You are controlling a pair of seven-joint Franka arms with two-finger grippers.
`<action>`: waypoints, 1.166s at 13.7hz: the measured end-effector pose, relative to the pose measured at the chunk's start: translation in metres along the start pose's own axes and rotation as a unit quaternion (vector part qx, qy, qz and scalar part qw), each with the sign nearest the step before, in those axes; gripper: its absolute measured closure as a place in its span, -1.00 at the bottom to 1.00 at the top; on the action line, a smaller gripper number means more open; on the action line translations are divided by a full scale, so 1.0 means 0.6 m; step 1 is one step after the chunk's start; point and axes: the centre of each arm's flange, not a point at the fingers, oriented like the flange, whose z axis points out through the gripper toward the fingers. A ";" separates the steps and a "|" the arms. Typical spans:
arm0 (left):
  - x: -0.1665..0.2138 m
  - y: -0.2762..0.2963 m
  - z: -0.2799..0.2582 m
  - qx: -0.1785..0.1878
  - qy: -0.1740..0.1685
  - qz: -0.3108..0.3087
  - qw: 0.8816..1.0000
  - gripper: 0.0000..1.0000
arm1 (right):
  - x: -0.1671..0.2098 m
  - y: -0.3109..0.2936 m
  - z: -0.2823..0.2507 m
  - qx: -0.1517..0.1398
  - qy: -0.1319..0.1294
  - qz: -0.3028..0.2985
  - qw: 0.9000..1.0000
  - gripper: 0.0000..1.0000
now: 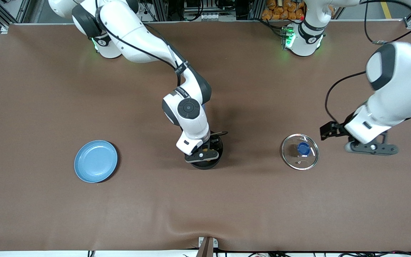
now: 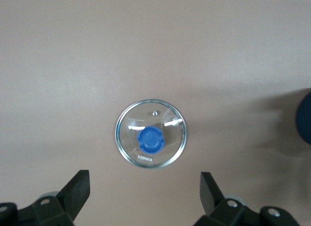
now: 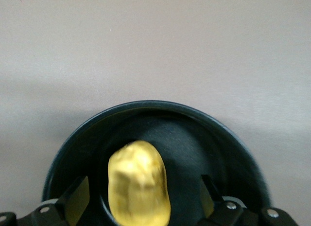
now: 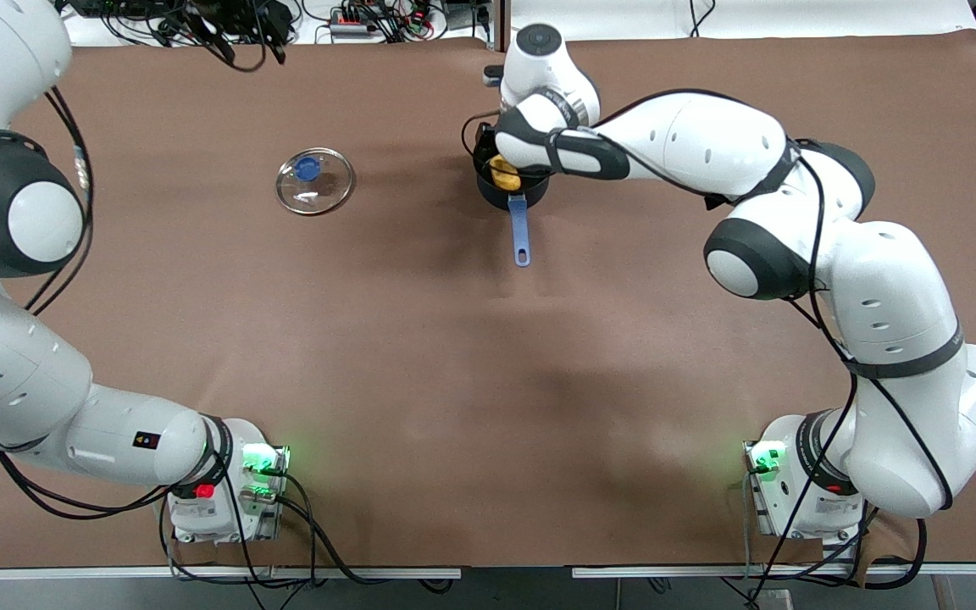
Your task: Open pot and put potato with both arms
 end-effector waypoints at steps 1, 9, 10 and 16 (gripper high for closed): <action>0.003 0.001 -0.026 0.000 0.004 -0.002 1.000 -1.00 | 0.007 0.008 -0.028 -0.009 -0.005 0.003 1.000 -1.00; -0.026 0.005 -0.168 -0.004 0.023 -0.003 1.000 -1.00 | 0.101 0.231 -0.312 -0.073 -0.029 0.046 0.996 -1.00; -0.027 0.005 -0.172 -0.005 0.023 -0.003 1.000 -1.00 | 0.110 0.275 -0.330 -0.077 -0.040 0.052 0.995 -1.00; -0.026 0.004 -0.166 -0.006 0.020 -0.004 1.000 -1.00 | 0.117 0.479 -0.423 -0.072 -0.054 0.060 0.994 -1.00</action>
